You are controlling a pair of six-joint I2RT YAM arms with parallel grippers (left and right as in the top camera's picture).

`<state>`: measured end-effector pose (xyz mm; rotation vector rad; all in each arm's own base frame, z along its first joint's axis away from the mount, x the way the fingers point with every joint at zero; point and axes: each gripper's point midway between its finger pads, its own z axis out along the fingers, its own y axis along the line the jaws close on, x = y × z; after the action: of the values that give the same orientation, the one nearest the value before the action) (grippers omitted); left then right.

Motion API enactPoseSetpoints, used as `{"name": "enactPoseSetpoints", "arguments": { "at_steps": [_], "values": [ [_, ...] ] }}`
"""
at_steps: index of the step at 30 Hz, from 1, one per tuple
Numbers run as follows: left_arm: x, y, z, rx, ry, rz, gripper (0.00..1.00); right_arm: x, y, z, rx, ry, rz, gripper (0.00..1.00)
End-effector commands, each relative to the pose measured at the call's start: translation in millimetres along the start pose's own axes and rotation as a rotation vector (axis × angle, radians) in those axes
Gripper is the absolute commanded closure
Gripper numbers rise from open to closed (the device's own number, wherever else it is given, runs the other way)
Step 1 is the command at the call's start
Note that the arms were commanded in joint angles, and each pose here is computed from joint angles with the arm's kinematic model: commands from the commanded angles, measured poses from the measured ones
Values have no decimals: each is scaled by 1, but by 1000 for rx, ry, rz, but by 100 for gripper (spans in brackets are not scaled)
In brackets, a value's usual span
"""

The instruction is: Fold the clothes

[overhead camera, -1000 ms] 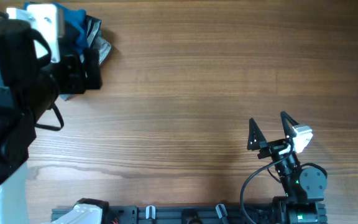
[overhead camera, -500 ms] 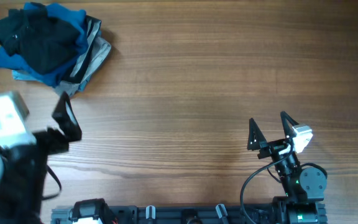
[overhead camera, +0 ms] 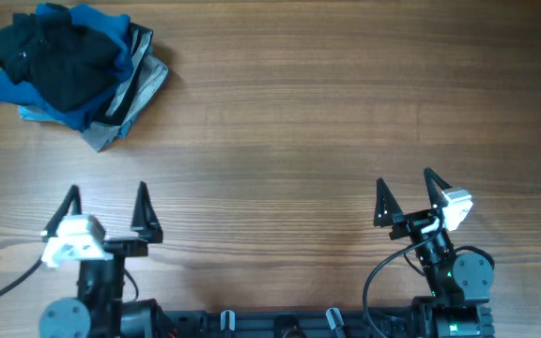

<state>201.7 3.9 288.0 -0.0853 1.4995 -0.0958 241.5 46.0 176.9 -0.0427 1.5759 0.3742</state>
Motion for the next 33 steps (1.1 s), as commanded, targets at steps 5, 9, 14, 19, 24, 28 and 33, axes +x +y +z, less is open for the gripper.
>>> {"name": "enactPoseSetpoints", "arguments": {
  "at_steps": [5, 9, 14, 19, 24, 28, 33],
  "values": [
    [75, -12, 32, 131, -10, -3, 0, -1, -1, 0, 7, -7, 10, 0],
    [104, -10, 36, 135, 35, -36, 0, -1, -1, 0, 7, -7, 10, 0],
    [123, -8, 35, 124, 112, -48, 0, -1, -1, 0, 7, -7, 10, 0],
    [130, -7, 34, 119, 141, -52, 0, -1, -1, 0, 7, -7, 10, 0],
    [130, -7, 34, 119, 141, -52, 0, -1, -1, 0, 7, -7, 10, 0],
    [130, -7, 34, 119, 141, -52, 0, -1, -1, 0, 7, -7, 10, 0],
    [130, -7, 34, 119, 141, -52, 0, -1, -1, 0, 7, -7, 10, 0]
  ]
}}
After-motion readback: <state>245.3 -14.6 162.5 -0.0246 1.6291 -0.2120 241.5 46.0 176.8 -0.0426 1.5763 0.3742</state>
